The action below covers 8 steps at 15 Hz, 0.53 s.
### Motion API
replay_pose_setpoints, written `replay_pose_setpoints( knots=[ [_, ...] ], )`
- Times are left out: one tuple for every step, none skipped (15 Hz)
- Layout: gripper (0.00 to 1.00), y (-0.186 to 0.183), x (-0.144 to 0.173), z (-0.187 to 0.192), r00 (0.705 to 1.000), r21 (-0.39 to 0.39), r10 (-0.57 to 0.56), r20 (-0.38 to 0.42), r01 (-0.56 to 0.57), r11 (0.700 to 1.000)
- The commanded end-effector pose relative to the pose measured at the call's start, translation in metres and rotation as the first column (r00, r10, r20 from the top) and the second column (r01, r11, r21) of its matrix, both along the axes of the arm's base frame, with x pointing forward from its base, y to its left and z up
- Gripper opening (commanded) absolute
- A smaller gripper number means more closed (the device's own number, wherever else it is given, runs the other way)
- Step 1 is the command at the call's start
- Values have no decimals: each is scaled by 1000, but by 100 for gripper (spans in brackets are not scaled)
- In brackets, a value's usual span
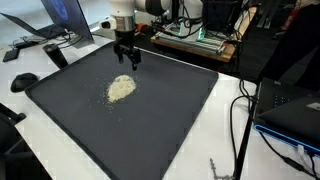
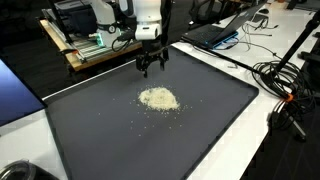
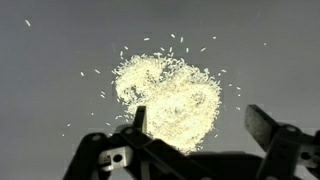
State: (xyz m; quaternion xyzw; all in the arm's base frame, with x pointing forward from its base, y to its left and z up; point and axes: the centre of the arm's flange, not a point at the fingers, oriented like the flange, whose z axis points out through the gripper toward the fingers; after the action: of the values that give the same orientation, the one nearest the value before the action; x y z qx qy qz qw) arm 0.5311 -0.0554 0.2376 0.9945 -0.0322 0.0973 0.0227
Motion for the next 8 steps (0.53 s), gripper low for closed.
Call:
replay_pose_setpoints(
  knots=[
    [100, -11, -18, -9, 996, 25, 44, 79, -46, 999],
    [100, -13, -20, -13, 994, 28, 48, 95, -51, 998],
    [100, -14, -21, -17, 993, 39, 57, 107, -62, 997],
    [100, -15, -23, -20, 992, 42, 59, 115, -64, 997],
    [100, -15, -23, -23, 990, 49, 67, 124, -74, 996],
    [100, -15, -24, -26, 987, 69, 82, 140, -93, 993],
    [100, -15, -23, -29, 984, 70, 91, 152, -103, 992],
    [100, -15, -23, -32, 981, 85, 104, 166, -119, 989]
  ],
)
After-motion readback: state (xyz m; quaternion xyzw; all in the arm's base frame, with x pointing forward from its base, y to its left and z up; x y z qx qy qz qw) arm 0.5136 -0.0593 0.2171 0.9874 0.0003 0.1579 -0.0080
